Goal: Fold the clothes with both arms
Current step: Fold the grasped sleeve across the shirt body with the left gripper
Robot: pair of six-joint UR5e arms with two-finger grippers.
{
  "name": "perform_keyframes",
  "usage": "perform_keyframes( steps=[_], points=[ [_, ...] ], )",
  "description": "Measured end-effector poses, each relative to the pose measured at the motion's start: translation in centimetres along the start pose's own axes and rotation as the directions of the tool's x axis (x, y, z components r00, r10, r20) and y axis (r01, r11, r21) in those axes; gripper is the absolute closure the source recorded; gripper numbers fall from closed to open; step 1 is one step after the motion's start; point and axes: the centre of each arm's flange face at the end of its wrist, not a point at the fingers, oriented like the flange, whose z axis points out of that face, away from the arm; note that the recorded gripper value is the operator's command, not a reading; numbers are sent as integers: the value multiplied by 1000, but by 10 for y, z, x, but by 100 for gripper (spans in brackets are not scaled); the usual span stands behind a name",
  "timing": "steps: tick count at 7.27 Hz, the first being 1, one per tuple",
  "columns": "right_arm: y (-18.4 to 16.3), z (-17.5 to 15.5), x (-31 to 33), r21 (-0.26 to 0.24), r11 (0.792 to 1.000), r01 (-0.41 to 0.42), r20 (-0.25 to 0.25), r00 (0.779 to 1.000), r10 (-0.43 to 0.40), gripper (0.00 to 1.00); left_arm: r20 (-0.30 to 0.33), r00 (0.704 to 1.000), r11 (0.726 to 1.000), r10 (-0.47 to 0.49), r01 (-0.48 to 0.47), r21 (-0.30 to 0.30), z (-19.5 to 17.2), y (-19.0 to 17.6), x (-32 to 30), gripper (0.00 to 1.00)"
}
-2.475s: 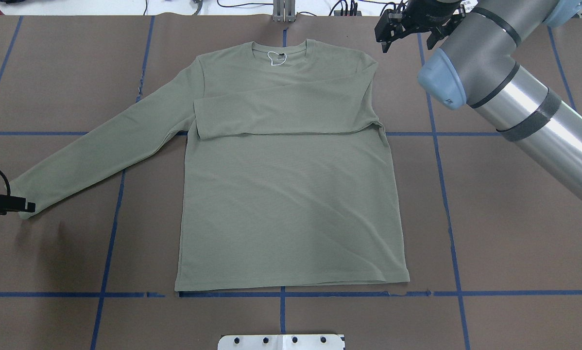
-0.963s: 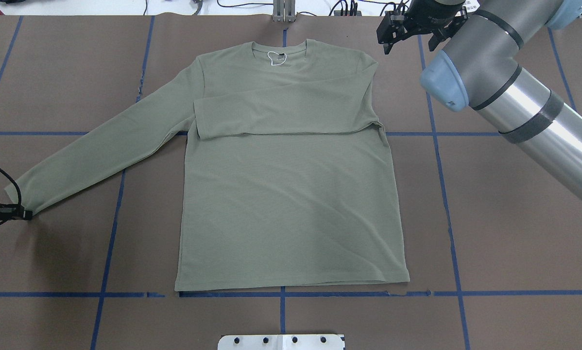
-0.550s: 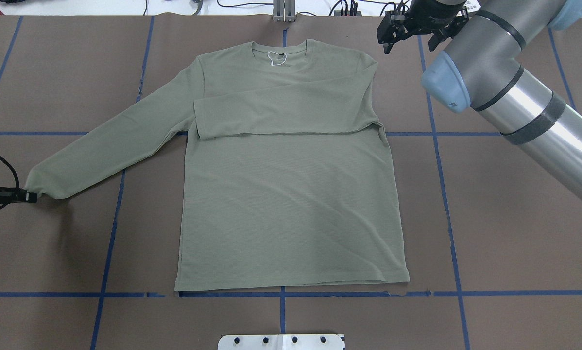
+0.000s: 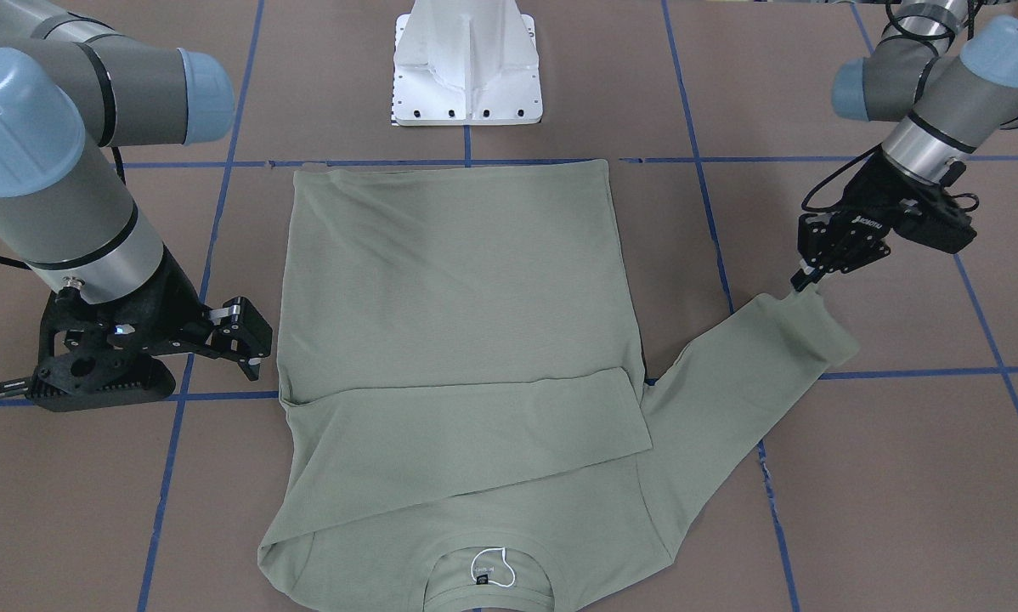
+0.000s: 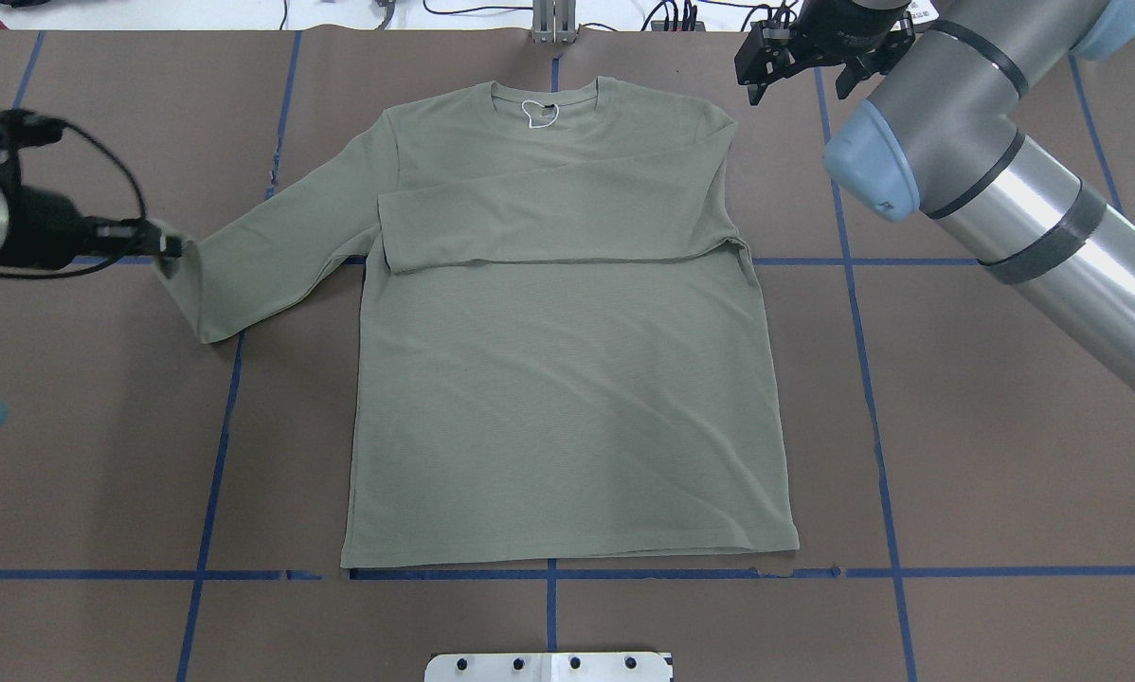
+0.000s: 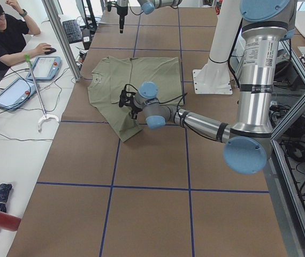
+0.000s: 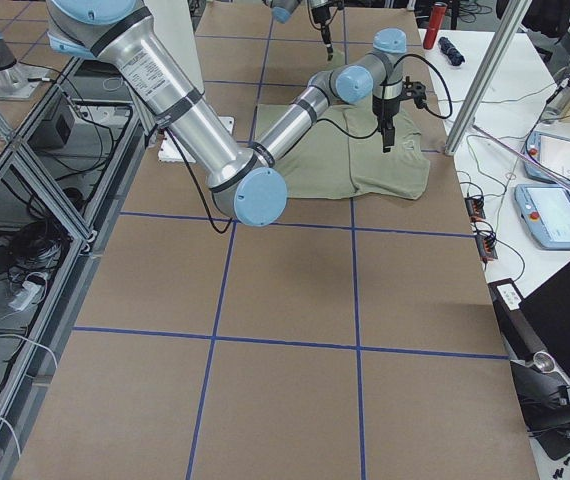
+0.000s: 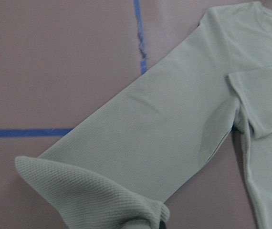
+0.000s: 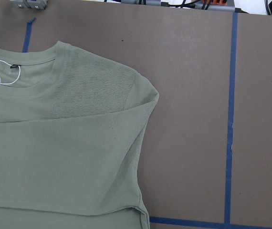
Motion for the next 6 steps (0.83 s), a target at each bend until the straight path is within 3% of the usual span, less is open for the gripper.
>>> perform_keyframes(
  steps=[2, 4, 6],
  points=[
    [0, -1, 0, 2, 1000, 1, 1, 1000, -1, 0, 42, 999, 1000, -25, 25, 1, 15, -76, 116, 100],
    [1, -1, 2, 2, 1000, 1, 0, 1000, -1, 0, 37, 999, 999, -37, 36, 12, 30, -134, 213, 100],
    [-4, -6, 15, 6, 1000, -7, -1, 1000, 7, 0, 17, 999, 999, -45, 45, 20, 61, -159, 310, 100]
  ],
)
